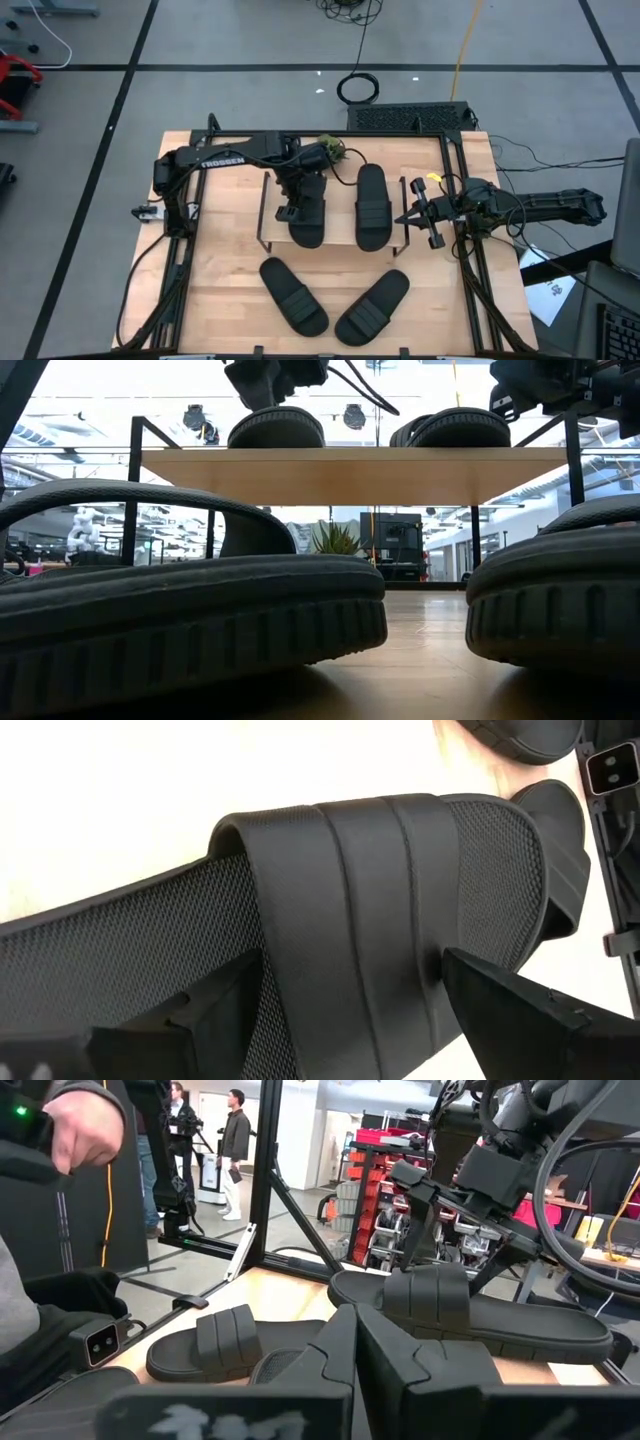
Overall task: Pick and place slides into the shelf
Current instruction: Put the black slide on the shelf, then put the black slide under the shelf
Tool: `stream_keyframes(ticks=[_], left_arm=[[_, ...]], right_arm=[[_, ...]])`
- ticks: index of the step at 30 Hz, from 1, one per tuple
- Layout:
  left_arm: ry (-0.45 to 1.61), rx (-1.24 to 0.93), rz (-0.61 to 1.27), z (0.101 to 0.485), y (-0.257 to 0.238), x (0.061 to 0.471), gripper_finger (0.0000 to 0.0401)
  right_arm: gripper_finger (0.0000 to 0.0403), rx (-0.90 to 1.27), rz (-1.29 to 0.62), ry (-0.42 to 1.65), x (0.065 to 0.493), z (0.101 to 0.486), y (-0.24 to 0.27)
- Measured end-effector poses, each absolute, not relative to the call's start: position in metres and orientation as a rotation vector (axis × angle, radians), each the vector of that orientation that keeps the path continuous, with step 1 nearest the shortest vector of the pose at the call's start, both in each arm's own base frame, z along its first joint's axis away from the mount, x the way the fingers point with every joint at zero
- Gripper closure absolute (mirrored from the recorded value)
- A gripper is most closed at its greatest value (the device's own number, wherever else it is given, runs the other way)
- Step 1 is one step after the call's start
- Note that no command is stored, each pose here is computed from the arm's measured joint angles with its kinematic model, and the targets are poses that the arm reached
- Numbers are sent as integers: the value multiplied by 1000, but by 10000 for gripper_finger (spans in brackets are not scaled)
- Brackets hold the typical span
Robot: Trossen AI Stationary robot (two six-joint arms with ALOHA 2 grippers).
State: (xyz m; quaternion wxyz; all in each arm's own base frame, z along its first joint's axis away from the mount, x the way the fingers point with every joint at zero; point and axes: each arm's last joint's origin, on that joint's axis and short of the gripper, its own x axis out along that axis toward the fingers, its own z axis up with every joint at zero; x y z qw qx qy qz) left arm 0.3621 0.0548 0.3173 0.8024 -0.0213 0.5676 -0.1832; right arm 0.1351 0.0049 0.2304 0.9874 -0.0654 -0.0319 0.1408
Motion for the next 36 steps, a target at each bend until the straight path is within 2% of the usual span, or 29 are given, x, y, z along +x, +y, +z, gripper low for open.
stream_keyframes(ticks=[6, 14, 19, 21, 24, 28, 31, 32, 36], left_arm=[[1217, -53, -371, 324, 55, 356, 84], [1125, 9, -316, 353, 55, 338, 56], [1056, 87, -300, 377, 52, 319, 68], [1032, 132, -275, 387, 49, 309, 93], [1005, 259, -211, 403, 43, 293, 160], [964, 410, -67, 426, 37, 268, 285], [911, 420, 7, 438, 35, 255, 374], [888, 403, 23, 443, 33, 250, 386], [847, 405, 152, 450, 27, 232, 387]], right_arm=[[403, -131, 283, -64, 135, 230, 5], [403, -131, 283, -61, 136, 230, 5], [403, -130, 283, -52, 138, 229, 5], [403, -137, 283, -50, 138, 228, 5], [403, -153, 283, -51, 138, 228, 5], [403, -173, 282, -54, 138, 228, 5], [403, -176, 281, -55, 138, 228, 5], [403, -177, 281, -56, 138, 228, 5], [403, -178, 280, -61, 138, 229, 5]])
